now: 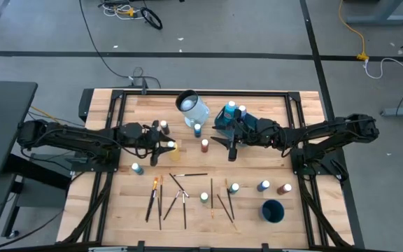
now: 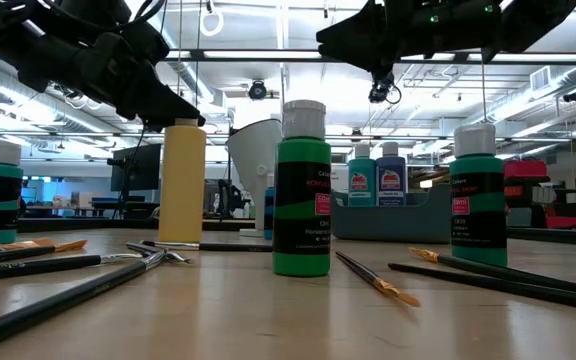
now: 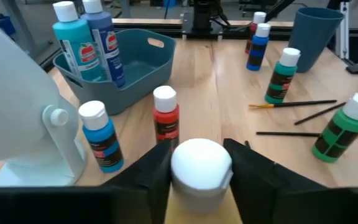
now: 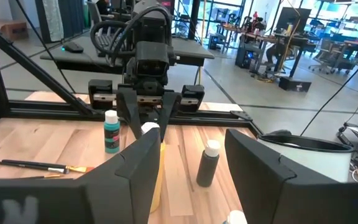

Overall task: Pick & Place Paint Supplies
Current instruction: Put the yellow paint bottle into the blue bin

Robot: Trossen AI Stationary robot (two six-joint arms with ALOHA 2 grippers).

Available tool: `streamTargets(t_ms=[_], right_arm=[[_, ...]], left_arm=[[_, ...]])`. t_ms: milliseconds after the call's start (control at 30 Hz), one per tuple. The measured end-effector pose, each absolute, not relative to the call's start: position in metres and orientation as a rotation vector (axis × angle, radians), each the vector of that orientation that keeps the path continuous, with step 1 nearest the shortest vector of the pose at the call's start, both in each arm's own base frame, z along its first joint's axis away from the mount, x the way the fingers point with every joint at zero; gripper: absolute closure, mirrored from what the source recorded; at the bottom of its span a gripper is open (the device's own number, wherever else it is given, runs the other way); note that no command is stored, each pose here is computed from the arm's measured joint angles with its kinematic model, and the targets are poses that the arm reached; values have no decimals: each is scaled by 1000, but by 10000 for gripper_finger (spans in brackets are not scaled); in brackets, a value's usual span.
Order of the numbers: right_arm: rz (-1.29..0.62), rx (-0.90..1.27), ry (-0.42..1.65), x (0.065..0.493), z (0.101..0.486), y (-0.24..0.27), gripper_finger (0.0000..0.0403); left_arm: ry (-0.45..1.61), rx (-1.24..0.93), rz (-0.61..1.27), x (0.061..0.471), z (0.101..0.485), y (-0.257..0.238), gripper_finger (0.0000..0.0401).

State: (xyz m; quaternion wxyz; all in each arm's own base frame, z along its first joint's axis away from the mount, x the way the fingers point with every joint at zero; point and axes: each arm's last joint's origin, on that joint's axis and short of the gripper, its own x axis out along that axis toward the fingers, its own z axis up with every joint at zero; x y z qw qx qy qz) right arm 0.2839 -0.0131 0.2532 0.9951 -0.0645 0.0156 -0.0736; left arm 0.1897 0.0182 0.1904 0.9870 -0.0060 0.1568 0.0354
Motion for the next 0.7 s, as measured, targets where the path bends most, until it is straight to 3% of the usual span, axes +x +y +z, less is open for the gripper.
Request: streamTargets(t_ms=[267, 533, 700], right_arm=[[-149, -106, 29, 284, 253, -13, 205], [-132, -50, 13, 284, 254, -11, 152], [-126, 19, 8, 284, 254, -11, 140]], left_arm=[[273, -47, 104, 191, 195, 19, 273], [169, 9, 7, 204, 233, 17, 273], [137, 97, -38, 217, 256, 16, 272]])
